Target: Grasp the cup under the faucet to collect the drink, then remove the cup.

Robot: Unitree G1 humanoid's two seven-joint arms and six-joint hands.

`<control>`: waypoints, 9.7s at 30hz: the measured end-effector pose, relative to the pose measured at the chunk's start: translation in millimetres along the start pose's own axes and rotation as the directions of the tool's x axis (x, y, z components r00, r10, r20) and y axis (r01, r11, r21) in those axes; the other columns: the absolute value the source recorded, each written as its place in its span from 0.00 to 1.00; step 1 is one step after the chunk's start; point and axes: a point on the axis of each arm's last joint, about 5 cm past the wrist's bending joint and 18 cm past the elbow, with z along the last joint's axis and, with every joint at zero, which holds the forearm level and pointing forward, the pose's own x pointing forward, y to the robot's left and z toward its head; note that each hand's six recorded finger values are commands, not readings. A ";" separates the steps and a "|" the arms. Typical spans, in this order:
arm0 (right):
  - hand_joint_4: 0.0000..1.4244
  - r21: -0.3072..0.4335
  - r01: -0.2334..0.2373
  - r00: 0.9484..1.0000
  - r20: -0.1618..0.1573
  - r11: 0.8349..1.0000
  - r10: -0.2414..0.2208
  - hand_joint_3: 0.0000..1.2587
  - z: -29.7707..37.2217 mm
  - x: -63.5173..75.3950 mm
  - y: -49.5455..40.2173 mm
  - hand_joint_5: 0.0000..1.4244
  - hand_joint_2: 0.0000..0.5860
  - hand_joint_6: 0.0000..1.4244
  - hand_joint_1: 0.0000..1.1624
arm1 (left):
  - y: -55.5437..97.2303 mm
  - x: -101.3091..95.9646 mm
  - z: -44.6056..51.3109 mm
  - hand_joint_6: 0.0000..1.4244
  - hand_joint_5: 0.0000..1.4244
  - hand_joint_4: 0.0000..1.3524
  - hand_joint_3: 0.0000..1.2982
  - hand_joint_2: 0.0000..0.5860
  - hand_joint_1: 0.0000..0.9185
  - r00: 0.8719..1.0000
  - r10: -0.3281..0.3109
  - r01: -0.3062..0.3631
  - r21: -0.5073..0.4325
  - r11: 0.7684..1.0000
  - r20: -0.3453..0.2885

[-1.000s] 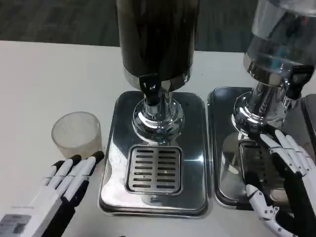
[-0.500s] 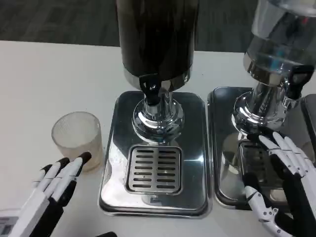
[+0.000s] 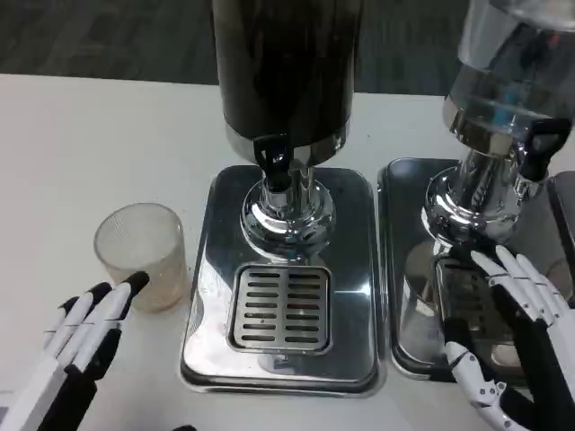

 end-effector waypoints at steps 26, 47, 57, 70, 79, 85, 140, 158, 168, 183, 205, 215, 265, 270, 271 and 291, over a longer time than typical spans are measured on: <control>0.10 0.032 0.006 1.000 0.012 0.999 -0.007 0.16 5.8 4.4 5.0 0.06 0.74 0.08 0.22 | 5.9 26.7 -46.7 0.12 0.00 0.00 0.00 0.02 0.00 0.946 0.307 -0.320 -0.159 0.934 -0.100; 0.12 0.081 0.005 0.998 0.068 0.997 -0.011 0.17 16.7 16.2 15.6 0.08 0.74 0.09 0.22 | 5.4 66.2 -86.5 0.11 0.00 0.00 0.00 0.02 0.03 0.964 0.198 -0.223 -0.131 0.966 -0.179; 0.13 0.086 -0.004 0.996 0.084 0.996 -0.003 0.18 19.3 18.3 18.5 0.09 0.74 0.09 0.22 | -2.8 80.2 -94.1 0.14 0.00 0.00 0.00 0.02 0.12 0.971 0.126 -0.159 -0.155 0.975 -0.202; 0.14 0.090 -0.002 0.995 0.099 0.996 -0.007 0.18 21.2 21.4 19.6 0.09 0.74 0.10 0.22 | -3.6 99.1 -95.3 0.16 0.01 0.00 0.00 0.03 0.24 0.980 0.090 -0.113 -0.123 0.986 -0.177; 0.14 0.091 -0.004 0.995 0.098 0.996 -0.005 0.19 20.8 21.9 20.4 0.09 0.74 0.10 0.22 | -3.6 112.4 -95.1 0.16 0.01 0.00 0.00 0.03 0.25 0.983 0.065 -0.087 -0.124 0.988 -0.172; 0.14 0.092 -0.005 0.995 0.098 0.996 -0.004 0.19 21.0 21.7 20.8 0.09 0.74 0.10 0.22 | -4.2 119.1 -94.7 0.17 0.02 0.00 0.00 0.03 0.25 0.985 0.043 -0.064 -0.123 0.990 -0.168; 0.15 0.096 -0.019 0.999 0.053 0.995 0.014 0.19 20.9 12.8 16.7 0.11 0.73 0.09 0.23 | -30.4 150.8 -72.4 0.96 0.68 0.50 0.48 0.26 0.42 0.995 0.073 -0.086 -0.202 0.976 -0.071; 0.15 0.102 -0.015 0.998 0.055 0.995 0.009 0.19 21.3 13.9 16.7 0.11 0.75 0.07 0.24 | -35.7 136.2 -75.2 0.95 0.68 0.49 0.47 0.25 0.42 0.990 0.124 -0.135 -0.201 0.970 -0.066; 0.15 0.107 -0.016 0.998 0.055 0.994 0.010 0.19 22.0 13.9 17.5 0.11 0.75 0.06 0.25 | -32.2 130.9 -71.9 0.95 0.68 0.49 0.47 0.23 0.43 0.984 0.178 -0.169 -0.216 0.962 0.022; 0.15 0.117 -0.009 0.999 0.033 0.993 0.005 0.19 23.4 8.9 18.8 0.11 0.75 0.06 0.26 | -34.6 156.1 -53.4 0.94 0.68 0.49 0.47 0.23 0.42 0.978 0.145 -0.107 -0.237 0.966 0.151; 0.15 0.119 0.014 1.000 0.010 0.993 -0.015 0.19 27.4 2.4 19.2 0.11 0.76 0.06 0.25 | -48.7 179.4 -33.4 0.86 0.61 0.43 0.43 0.25 0.39 0.974 0.021 0.029 -0.215 0.976 0.225; 0.15 0.123 0.017 1.000 0.015 0.992 -0.019 0.19 28.1 3.8 19.6 0.12 0.76 0.07 0.25 | -45.8 178.8 -35.5 0.57 0.37 0.27 0.30 0.18 0.22 0.966 -0.055 0.094 -0.143 0.985 0.253; 0.14 0.149 0.013 0.999 0.030 0.989 -0.017 0.19 25.9 11.3 17.9 0.12 0.73 0.10 0.27 | -13.2 125.8 -43.1 0.08 0.00 0.00 0.03 0.06 0.04 0.964 0.069 -0.085 0.050 0.995 0.259; 0.14 0.149 0.008 1.000 0.028 0.989 -0.012 0.19 24.6 11.6 18.3 0.12 0.73 0.09 0.27 | -1.7 110.1 -43.9 0.16 0.02 0.00 0.07 0.16 0.00 0.947 0.164 -0.151 -0.067 0.986 0.276; 0.14 0.149 0.007 1.000 0.028 0.989 -0.011 0.19 24.4 11.6 18.5 0.12 0.73 0.08 0.27 | 2.7 108.0 -44.4 0.17 0.04 0.00 0.07 0.16 0.00 0.940 0.185 -0.165 -0.095 0.982 0.285; 0.15 0.162 -0.002 1.000 0.027 0.987 -0.002 0.19 22.9 15.9 24.9 0.12 0.73 0.08 0.27 | 82.8 141.4 -55.2 0.24 0.17 0.16 0.25 0.16 0.00 0.894 0.184 0.193 -0.722 0.664 0.409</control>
